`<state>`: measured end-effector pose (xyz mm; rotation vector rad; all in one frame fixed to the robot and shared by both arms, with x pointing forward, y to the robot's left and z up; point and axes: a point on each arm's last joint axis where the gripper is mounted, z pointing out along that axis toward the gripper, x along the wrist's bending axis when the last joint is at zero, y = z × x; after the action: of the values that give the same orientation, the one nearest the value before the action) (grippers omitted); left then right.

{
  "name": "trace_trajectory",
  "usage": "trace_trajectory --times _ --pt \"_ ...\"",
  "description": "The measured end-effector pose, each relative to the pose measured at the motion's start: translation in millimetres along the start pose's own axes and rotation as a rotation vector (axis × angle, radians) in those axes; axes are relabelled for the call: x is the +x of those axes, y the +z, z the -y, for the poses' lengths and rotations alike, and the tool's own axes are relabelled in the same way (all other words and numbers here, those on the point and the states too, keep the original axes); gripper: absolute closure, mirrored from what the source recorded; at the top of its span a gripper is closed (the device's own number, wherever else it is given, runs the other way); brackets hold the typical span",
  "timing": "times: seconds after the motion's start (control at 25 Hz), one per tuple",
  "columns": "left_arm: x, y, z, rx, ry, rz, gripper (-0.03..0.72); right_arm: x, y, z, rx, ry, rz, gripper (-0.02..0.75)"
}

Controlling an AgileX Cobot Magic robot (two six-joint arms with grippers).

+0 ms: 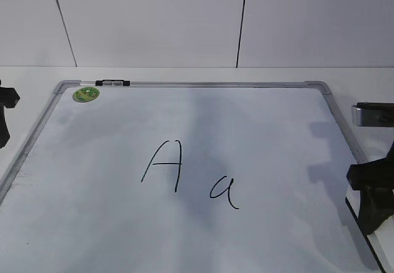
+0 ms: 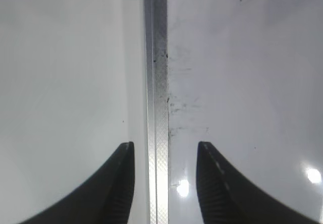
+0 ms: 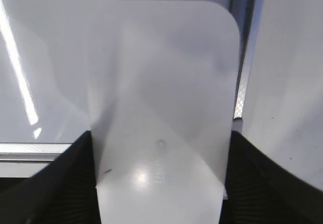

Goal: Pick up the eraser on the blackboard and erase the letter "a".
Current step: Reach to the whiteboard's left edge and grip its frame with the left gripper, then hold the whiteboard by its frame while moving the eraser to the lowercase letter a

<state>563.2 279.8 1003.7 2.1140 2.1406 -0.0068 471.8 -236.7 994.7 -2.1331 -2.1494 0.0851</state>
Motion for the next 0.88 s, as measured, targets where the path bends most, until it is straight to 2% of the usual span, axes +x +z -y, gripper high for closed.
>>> trace_trajectory --times 0.64,0.88 --pt "10.3 58.1 -22.6 0.059 -0.013 -0.027 0.382 -0.2 0.0 0.1 0.001 -0.018 0.002 0.182" --pt "11.5 63.3 -26.9 0.029 -0.008 -0.035 0.382 -0.2 0.0 0.1 0.001 -0.019 0.002 0.182"
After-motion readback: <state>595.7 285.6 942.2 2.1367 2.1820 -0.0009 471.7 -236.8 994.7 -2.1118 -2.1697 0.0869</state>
